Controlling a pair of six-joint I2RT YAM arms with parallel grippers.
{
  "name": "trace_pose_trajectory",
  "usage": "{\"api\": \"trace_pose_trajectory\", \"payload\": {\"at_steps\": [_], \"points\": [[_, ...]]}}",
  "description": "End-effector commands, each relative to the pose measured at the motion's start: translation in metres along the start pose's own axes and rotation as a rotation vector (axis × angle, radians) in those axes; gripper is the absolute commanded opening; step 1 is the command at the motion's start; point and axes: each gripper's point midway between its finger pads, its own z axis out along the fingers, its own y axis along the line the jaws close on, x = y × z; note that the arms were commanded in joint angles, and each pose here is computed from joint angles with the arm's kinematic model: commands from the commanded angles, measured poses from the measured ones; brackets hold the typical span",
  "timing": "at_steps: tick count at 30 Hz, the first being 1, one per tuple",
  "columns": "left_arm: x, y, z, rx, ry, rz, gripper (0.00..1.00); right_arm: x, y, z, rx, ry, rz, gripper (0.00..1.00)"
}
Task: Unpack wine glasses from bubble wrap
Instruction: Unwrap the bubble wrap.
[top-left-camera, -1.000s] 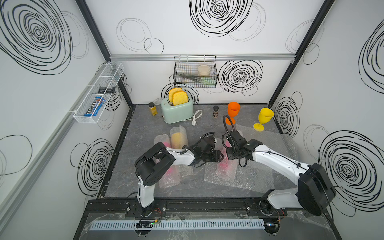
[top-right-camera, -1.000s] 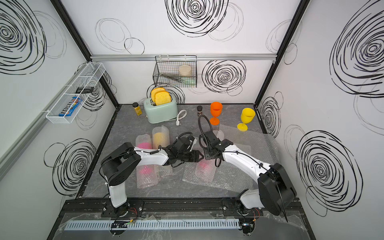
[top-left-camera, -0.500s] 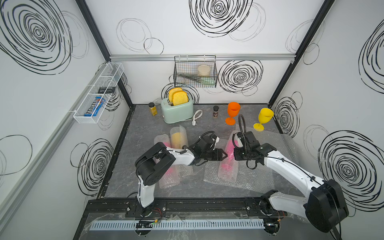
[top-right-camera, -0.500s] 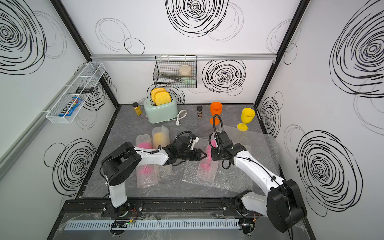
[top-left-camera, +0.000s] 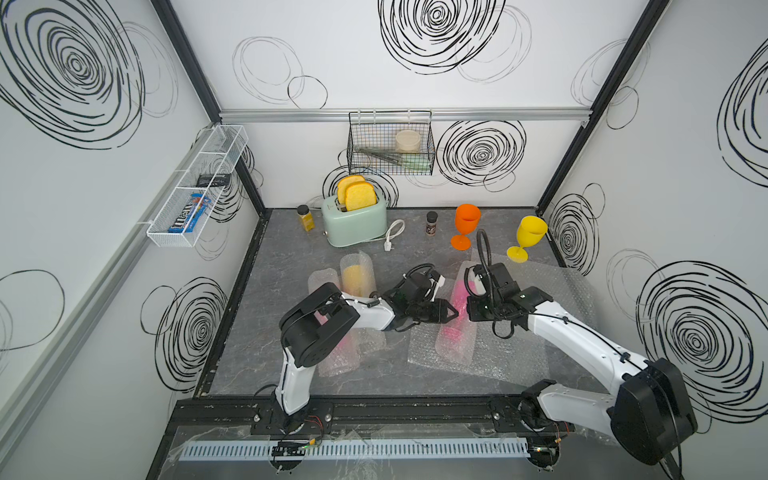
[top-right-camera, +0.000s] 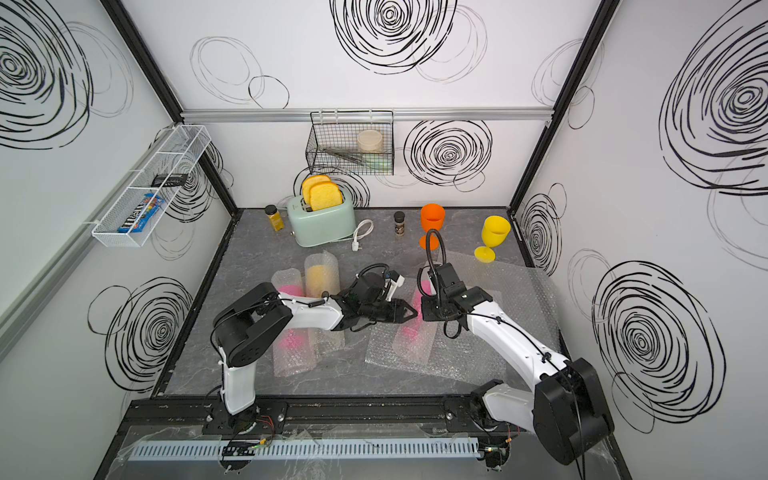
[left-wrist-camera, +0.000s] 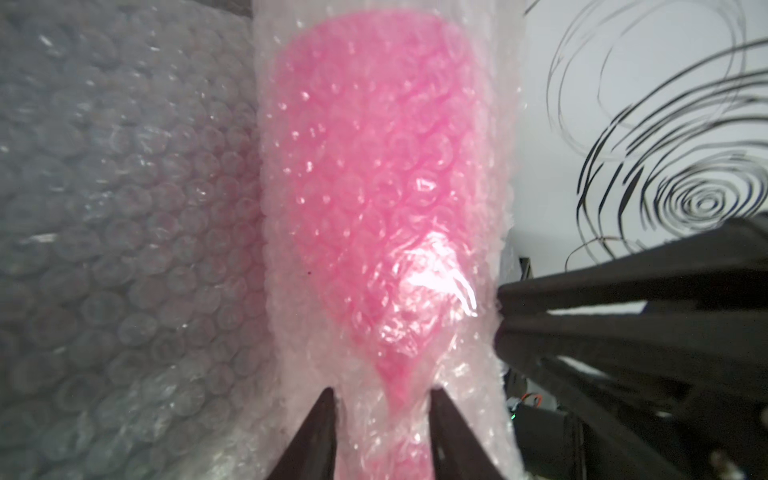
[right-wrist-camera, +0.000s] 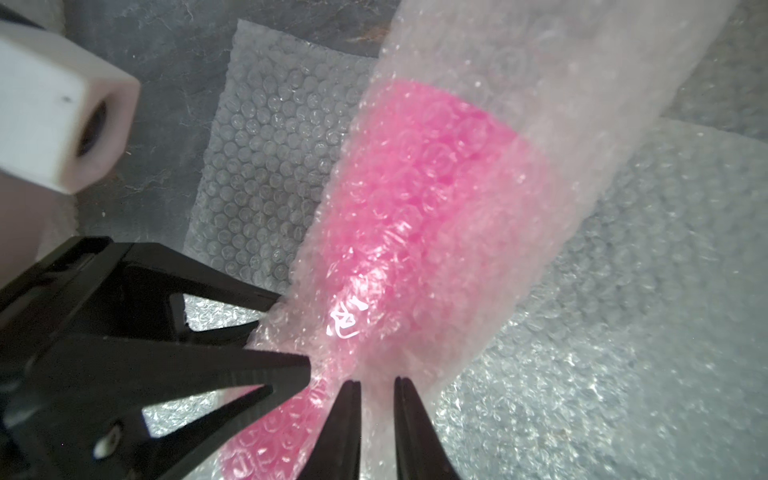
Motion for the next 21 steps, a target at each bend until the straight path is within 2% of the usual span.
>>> {"api": "trace_pose_trajectory", "payload": {"at_steps": [1,5,10,16,21], "points": [[-0.017,-0.017,-0.002,0.030,-0.051,0.055,0.33,0.003,-0.001,0.001,-0.006,0.006,0.003,0.20],[-0.023,-0.023,-0.009,0.008,-0.083,0.105,0.21,0.002,0.002,0.000,-0.018,0.006,-0.001,0.22],[-0.030,-0.025,-0.020,-0.058,-0.125,0.191,0.07,-0.002,0.012,-0.004,-0.069,-0.001,-0.031,0.29],[-0.042,-0.034,-0.036,-0.137,-0.169,0.288,0.05,-0.019,0.025,-0.017,-0.108,-0.066,-0.114,0.29],[-0.045,-0.045,-0.044,-0.139,-0.172,0.322,0.05,-0.037,0.037,-0.029,-0.137,-0.141,-0.165,0.29]]}}
